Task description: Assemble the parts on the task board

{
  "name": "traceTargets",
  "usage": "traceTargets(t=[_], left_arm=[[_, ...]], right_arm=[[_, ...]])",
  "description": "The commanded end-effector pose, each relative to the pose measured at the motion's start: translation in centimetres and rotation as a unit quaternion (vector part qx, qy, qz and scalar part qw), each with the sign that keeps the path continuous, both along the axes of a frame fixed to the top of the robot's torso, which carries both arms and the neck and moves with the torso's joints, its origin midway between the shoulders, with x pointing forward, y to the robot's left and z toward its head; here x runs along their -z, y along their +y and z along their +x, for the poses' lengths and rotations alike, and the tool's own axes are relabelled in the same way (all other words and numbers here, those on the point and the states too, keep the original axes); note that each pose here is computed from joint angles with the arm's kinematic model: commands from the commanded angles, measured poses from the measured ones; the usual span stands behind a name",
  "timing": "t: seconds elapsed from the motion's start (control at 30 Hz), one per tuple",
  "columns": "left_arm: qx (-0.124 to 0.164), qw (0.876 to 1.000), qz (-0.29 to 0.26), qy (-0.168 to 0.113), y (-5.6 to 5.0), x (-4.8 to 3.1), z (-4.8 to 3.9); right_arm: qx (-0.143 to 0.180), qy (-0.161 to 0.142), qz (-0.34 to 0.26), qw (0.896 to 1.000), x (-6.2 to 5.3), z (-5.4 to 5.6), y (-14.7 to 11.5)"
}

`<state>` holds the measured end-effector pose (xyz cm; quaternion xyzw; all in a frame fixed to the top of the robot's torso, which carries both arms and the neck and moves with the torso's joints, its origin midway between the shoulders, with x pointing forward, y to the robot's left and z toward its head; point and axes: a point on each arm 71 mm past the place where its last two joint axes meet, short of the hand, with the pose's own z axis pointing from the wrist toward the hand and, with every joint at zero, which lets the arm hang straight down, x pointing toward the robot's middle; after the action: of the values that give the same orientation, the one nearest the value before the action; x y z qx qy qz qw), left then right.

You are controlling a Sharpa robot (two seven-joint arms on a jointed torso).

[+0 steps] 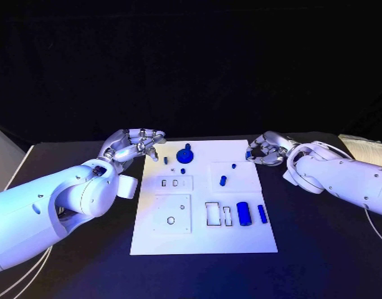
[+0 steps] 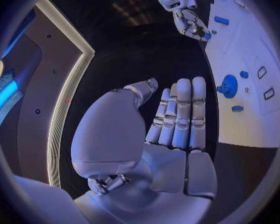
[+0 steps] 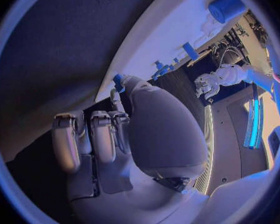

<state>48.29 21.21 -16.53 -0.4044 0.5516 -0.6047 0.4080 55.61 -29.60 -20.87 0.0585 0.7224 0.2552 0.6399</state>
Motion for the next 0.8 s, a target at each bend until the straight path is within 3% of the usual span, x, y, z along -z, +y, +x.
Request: traceTargets(t=[0.03,0.8], left_arm=[[0.011,1.000,-0.001,0.000,-0.25,-0.05,-0.06],[0.013,1.000,0.001,0.003,-0.27,0.01,-0.07]], right_arm=[[-0.003,0.003,-0.006,1.000,0.10,0.04,0.12],[-0.001,-0.012,0.003,1.000,-0.18,0.11,0.71]])
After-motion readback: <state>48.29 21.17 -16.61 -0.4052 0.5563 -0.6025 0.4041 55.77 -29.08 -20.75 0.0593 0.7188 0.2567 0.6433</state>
